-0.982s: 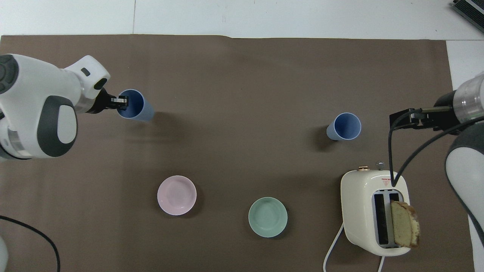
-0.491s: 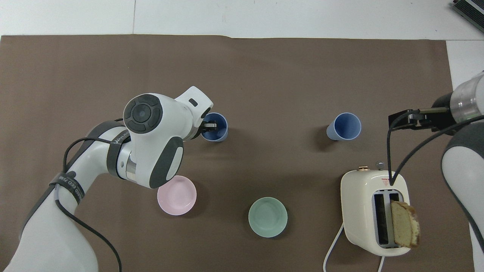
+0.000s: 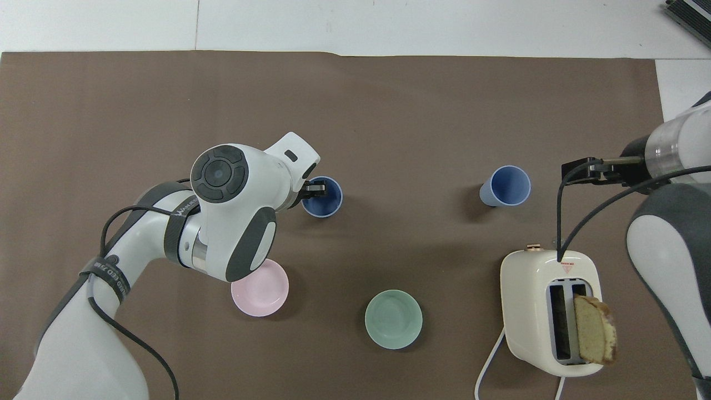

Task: Stack blue cups with both arms
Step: 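Set the cup down with the left gripper while the right gripper reaches out, then grasp the second blue cup with the right gripper, then carry the held blue cup with the right gripper over the center cup, then lower the held cup into the center blue cup and open the right gripper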

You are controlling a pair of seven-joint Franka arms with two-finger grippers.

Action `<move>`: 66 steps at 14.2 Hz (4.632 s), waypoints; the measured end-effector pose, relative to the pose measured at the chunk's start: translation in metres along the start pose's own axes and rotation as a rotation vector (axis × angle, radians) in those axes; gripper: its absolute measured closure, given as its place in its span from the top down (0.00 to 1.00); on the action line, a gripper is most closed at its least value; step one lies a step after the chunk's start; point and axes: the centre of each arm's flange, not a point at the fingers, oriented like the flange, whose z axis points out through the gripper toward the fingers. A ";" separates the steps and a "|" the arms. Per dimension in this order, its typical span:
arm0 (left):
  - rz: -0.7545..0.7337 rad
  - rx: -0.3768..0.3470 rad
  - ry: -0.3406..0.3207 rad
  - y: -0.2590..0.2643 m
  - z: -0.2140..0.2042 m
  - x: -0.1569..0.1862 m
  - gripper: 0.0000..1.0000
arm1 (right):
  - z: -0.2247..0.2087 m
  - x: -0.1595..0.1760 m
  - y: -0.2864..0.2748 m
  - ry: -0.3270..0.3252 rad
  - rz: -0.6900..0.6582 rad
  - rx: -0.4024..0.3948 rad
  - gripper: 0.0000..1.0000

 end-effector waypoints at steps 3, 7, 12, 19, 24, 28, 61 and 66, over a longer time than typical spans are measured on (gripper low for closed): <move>0.002 0.029 0.063 -0.022 -0.033 0.017 1.00 | 0.035 0.005 -0.004 0.001 -0.008 0.007 1.00; 0.056 0.083 0.071 -0.090 -0.107 0.033 1.00 | 0.098 0.021 -0.007 -0.003 -0.013 0.028 1.00; 0.110 0.115 0.041 -0.179 -0.196 0.039 1.00 | 0.157 0.032 -0.011 -0.009 -0.015 0.049 1.00; 0.132 0.152 -0.004 -0.250 -0.308 0.047 1.00 | 0.203 0.025 -0.017 -0.046 -0.027 0.058 0.66; 0.129 0.153 -0.027 -0.254 -0.307 0.057 1.00 | 0.187 0.033 -0.022 -0.037 -0.035 0.059 0.11; 0.125 0.150 -0.059 -0.255 -0.302 0.048 1.00 | 0.147 0.041 -0.029 -0.064 -0.048 0.053 0.04; 0.091 0.170 -0.085 -0.259 -0.299 0.032 1.00 | 0.076 -0.011 -0.376 0.011 0.119 0.117 0.04; 0.091 0.170 -0.085 -0.259 -0.299 0.032 1.00 | 0.088 -0.017 -0.378 -0.006 0.109 0.103 0.04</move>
